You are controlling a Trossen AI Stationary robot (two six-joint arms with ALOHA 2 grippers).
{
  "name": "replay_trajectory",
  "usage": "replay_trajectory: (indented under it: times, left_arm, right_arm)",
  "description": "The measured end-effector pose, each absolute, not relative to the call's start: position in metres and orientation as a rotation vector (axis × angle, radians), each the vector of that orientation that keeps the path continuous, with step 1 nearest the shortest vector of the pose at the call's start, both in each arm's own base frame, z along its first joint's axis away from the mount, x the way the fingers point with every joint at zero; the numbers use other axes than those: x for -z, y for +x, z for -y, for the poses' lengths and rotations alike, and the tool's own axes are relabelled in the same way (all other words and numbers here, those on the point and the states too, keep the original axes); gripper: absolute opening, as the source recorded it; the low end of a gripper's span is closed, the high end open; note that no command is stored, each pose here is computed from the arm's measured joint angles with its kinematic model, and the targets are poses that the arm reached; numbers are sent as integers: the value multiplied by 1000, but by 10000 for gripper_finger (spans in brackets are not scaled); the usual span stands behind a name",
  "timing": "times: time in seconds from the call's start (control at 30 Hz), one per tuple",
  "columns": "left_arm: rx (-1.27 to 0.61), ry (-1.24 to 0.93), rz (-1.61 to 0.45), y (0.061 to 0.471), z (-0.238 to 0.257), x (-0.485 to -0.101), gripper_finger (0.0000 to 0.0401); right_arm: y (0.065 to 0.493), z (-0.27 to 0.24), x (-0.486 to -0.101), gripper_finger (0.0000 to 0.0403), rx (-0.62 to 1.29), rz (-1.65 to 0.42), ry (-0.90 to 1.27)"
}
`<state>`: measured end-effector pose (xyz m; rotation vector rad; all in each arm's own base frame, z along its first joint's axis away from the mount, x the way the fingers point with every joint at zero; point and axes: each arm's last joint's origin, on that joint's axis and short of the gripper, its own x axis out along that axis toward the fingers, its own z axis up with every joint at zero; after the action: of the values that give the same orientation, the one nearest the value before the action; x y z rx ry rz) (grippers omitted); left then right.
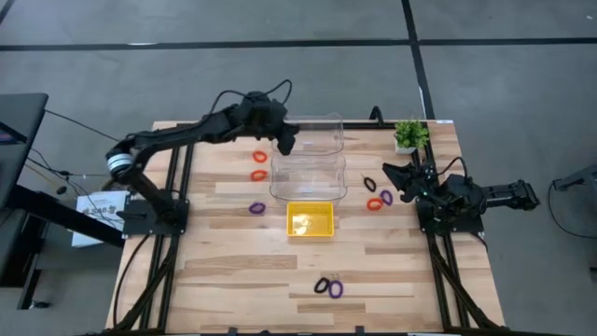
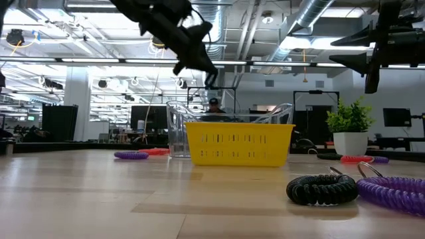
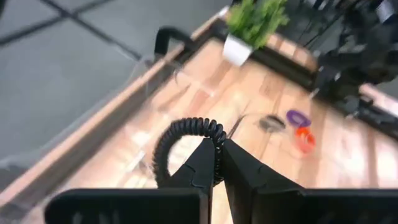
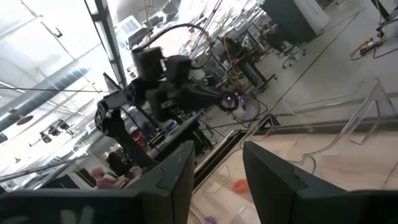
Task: Sort spring keychains
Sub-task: Put the top left black spring keychain into the top transparent bin
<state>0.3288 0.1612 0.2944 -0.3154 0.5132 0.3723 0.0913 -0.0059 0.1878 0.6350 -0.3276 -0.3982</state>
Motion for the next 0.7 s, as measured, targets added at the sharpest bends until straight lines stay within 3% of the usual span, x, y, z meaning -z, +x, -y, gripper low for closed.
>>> replay_trajectory:
  times: [0.3,0.7]
  left_arm:
    - [-358,-297,-610,364,-179,-272,21]
    - [-368,-335,-732,379,-189,-222,35]
  right_arm:
    - [92,6,-187,130,399,316,634]
    - [92,6,-186,130,400,313,631]
